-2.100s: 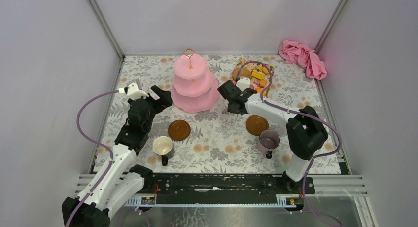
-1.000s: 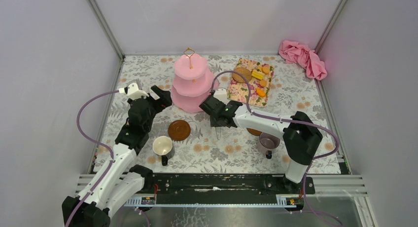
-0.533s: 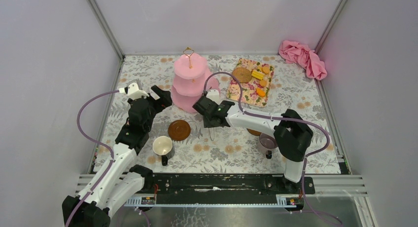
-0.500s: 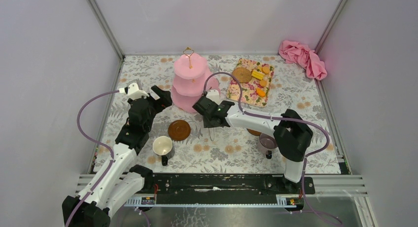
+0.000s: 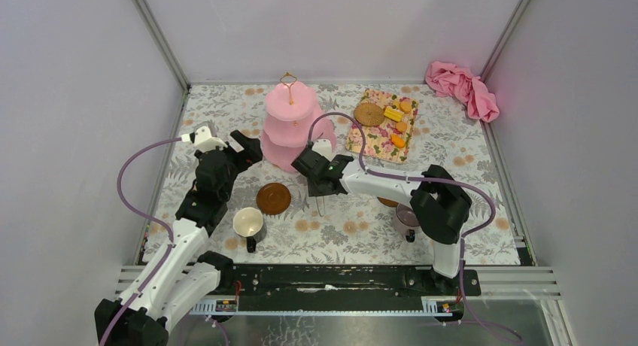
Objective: Serve the afternoon tea
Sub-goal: Place the desert on the desert table.
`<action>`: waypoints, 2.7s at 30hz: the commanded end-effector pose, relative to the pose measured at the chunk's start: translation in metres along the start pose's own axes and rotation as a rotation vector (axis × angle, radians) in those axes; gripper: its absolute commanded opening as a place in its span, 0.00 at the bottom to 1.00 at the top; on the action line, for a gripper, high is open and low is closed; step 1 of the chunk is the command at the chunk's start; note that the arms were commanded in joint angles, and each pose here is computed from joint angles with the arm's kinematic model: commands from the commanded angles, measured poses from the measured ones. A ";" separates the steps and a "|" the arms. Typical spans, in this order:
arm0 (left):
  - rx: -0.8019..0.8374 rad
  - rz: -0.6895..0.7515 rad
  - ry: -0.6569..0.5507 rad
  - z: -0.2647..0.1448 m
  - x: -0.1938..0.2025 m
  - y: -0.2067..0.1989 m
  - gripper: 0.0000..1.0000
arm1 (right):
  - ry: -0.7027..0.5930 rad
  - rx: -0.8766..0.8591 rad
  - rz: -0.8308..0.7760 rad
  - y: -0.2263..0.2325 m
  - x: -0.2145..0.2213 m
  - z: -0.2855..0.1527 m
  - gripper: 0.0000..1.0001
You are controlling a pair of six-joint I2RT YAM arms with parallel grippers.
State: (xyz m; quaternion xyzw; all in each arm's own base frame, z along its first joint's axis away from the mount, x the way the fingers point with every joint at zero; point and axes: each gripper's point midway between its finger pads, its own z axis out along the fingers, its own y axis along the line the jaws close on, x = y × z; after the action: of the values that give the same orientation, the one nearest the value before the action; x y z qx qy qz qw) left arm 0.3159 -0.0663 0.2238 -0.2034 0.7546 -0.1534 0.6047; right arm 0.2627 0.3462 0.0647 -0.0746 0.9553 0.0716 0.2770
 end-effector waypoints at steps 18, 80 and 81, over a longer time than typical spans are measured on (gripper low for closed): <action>0.021 -0.009 -0.056 -0.002 -0.017 -0.006 1.00 | -0.032 -0.038 -0.012 0.028 -0.020 0.008 0.27; 0.023 -0.007 -0.053 0.000 -0.016 -0.007 1.00 | -0.027 -0.044 -0.034 0.011 -0.020 -0.014 0.47; 0.023 -0.007 -0.051 0.000 -0.016 -0.007 1.00 | -0.027 -0.044 -0.036 0.011 -0.019 -0.016 0.47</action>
State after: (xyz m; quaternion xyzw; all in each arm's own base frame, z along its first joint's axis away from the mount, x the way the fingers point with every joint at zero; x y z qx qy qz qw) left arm 0.3163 -0.0665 0.2227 -0.2033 0.7558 -0.1529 0.6033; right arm 0.2699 0.3569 0.0579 -0.0953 0.9585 0.0739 0.2584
